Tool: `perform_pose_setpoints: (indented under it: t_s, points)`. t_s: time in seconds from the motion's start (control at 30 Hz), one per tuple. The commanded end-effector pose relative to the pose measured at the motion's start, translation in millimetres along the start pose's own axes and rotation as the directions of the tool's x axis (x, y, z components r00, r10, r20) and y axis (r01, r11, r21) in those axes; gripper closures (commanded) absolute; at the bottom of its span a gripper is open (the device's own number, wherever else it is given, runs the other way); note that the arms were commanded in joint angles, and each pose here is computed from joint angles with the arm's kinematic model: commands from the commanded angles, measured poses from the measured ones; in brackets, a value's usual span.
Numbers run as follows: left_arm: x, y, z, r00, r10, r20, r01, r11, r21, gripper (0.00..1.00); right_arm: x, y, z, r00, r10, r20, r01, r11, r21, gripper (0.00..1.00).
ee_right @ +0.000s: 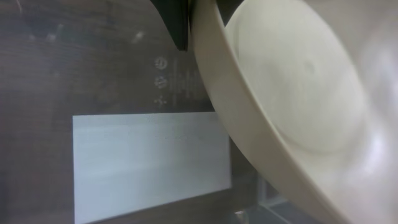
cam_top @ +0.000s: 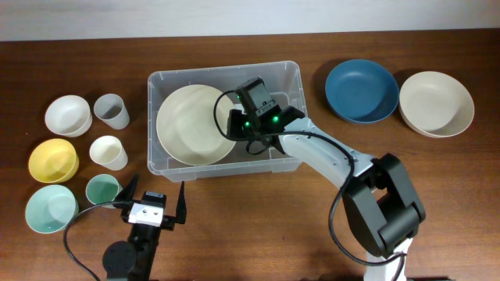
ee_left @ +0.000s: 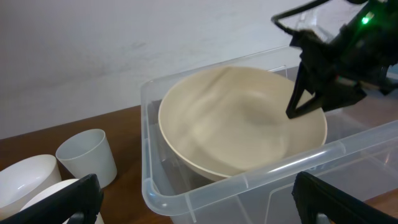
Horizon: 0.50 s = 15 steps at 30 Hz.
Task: Pack container
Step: 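Carry the cream bowl into the clear bin and lower it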
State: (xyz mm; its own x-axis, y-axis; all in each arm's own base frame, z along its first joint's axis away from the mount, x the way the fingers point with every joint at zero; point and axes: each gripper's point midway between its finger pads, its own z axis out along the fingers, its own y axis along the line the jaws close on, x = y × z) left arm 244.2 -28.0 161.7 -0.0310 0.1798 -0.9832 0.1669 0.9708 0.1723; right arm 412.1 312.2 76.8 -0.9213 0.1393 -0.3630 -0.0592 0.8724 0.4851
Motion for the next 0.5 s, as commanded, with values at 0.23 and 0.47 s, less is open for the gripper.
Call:
perform_pose_setpoints:
  t_s: [0.23,0.47]
  points:
    - [1.8,1.1,-0.2,1.000,-0.010,-0.004,0.010,1.000,-0.005,0.00,1.3,0.1,13.3,0.999,0.051,-0.019,-0.051,0.999,-0.004,0.83]
    - [1.8,1.1,-0.2,1.000,-0.010,-0.004,0.010,1.000,-0.005,0.00,2.2,-0.6,13.3,0.998,0.051,-0.022,-0.051,0.999,-0.001,0.71]
